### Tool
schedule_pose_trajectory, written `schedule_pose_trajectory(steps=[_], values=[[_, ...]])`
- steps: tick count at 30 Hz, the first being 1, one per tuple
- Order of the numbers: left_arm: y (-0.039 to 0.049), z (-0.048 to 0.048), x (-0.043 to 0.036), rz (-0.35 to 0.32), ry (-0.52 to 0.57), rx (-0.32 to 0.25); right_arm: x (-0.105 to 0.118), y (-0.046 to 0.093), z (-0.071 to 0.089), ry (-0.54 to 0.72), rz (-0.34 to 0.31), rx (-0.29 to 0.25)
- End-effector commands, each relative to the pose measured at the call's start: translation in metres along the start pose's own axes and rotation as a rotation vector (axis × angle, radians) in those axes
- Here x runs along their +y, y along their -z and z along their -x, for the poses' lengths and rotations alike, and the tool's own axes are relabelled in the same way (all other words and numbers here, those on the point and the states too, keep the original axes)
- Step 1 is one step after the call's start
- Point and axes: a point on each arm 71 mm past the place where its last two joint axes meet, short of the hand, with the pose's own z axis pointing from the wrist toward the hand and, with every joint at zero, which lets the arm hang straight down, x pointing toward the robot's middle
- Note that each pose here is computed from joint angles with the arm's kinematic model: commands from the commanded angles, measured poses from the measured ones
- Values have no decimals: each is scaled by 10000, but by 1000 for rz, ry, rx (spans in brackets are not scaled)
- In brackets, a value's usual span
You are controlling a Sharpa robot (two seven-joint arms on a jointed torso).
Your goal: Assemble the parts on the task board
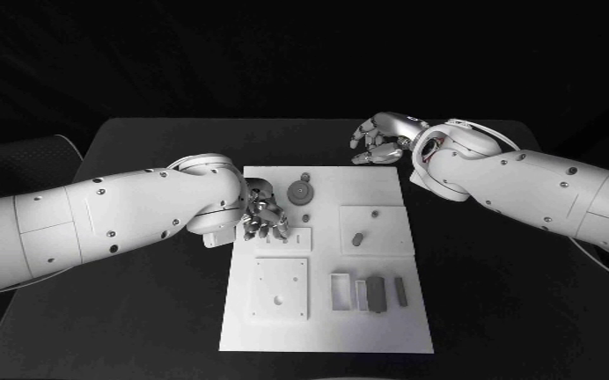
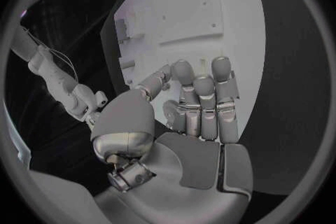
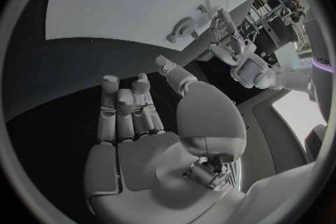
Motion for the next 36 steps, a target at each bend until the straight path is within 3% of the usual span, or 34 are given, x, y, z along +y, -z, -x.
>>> schedule_pose_trajectory(steps=[1, 21, 36], values=[[-3, -2, -10, 3, -44, -5, 16, -3, -10, 7, 5, 13], [-37, -61, -53, 0, -66, 26, 40, -5, -20, 7, 10, 19], [-48, -61, -61, 0, -62, 16, 53, -4, -25, 7, 13, 24]])
